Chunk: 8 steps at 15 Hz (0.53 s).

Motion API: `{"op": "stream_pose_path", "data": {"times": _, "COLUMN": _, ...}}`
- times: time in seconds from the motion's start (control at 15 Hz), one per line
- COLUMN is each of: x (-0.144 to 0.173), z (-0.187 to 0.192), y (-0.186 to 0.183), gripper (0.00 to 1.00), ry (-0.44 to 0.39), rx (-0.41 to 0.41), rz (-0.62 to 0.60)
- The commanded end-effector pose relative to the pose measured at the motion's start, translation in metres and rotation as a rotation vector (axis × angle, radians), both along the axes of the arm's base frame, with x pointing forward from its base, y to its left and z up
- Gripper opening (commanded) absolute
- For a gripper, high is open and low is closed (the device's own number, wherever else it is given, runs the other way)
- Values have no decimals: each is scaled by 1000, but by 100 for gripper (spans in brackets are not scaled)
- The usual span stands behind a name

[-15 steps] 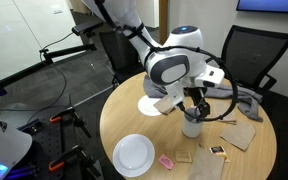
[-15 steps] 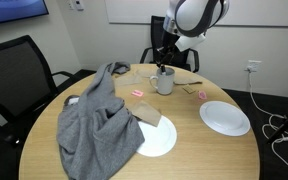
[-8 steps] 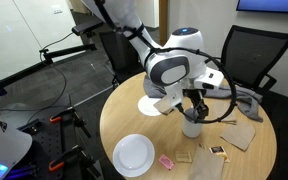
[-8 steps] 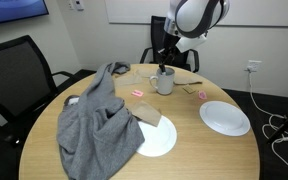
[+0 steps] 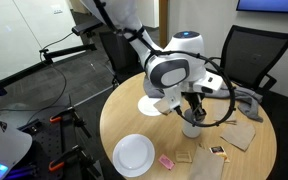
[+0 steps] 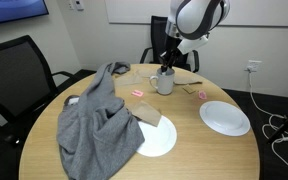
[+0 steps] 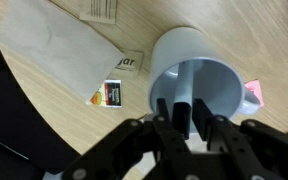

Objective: Pick up the pen from the white cup and put it on the table.

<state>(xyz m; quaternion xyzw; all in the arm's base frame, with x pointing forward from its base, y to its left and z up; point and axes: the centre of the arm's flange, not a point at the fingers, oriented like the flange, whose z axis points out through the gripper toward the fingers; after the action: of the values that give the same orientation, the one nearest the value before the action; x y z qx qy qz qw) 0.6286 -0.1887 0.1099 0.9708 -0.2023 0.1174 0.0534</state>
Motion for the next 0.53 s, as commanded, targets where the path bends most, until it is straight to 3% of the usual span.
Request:
{"op": "stream_pose_path", "data": {"times": 0.0, "x": 6, "z": 1, "y": 1, "gripper": 16, "ry": 15, "rx": 5, "rz": -29}}
{"op": "stream_pose_path", "data": {"times": 0.47, "x": 10, "z": 0, "y": -2, "gripper": 28, "ry": 13, "rx": -4, "rz": -33}}
